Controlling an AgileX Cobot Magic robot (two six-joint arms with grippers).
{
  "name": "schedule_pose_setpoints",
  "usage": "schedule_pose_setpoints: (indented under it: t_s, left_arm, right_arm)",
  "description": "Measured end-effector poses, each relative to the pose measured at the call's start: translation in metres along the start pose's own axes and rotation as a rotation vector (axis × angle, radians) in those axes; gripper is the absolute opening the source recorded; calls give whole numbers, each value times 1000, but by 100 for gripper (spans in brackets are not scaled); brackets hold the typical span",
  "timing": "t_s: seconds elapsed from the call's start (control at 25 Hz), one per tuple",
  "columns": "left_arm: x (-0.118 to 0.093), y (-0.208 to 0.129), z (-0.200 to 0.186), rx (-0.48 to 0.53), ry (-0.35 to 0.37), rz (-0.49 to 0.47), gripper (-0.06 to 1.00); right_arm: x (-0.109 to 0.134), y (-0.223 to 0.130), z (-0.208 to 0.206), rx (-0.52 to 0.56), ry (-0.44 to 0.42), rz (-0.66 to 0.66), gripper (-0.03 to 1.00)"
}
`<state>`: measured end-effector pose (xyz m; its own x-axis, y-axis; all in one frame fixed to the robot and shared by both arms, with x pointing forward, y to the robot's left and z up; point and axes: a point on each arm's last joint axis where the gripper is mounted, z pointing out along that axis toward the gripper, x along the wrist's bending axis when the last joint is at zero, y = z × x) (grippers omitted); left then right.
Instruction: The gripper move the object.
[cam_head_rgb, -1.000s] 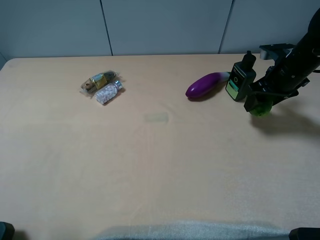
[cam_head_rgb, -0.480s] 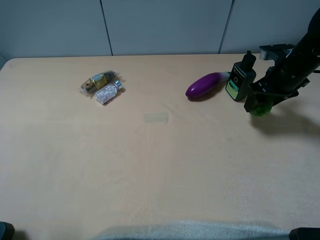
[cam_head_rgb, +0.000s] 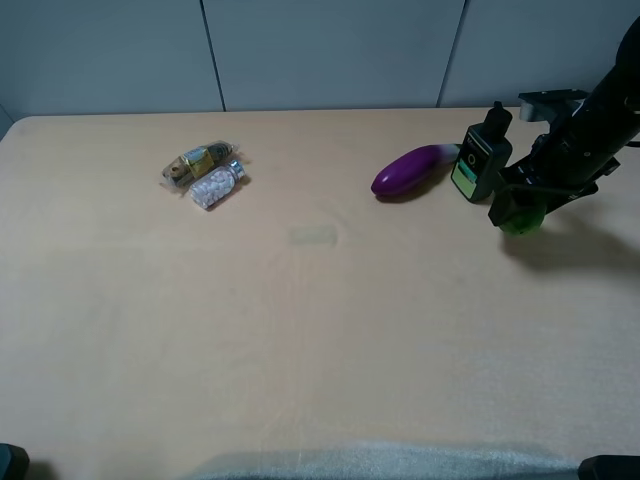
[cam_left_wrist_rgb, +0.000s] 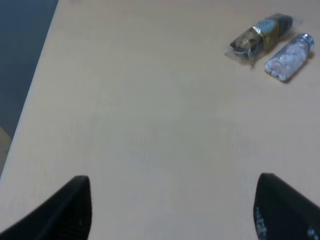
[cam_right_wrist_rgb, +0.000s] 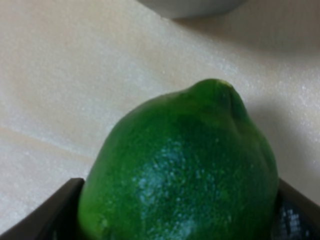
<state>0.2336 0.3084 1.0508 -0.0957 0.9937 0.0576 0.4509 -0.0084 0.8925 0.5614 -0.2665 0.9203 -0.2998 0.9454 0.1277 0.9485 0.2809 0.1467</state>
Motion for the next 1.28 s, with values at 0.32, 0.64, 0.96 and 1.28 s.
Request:
schedule_pose_setpoints:
  t_s: [0.32,0.64,0.96,1.28]
  left_arm:
    - [0,0,0,0,0,0,74]
    - [0,0,0,0,0,0,74]
    - [0,0,0,0,0,0,74]
    - [0,0,0,0,0,0,74]
  right_arm:
    - [0,1,0,-10,-4,0,50]
    - [-1,1,0,-17,-8,0,51]
    - [-1,3,0,-31,-14,0,66]
    - [-1,3,0,-31,-14,0,67]
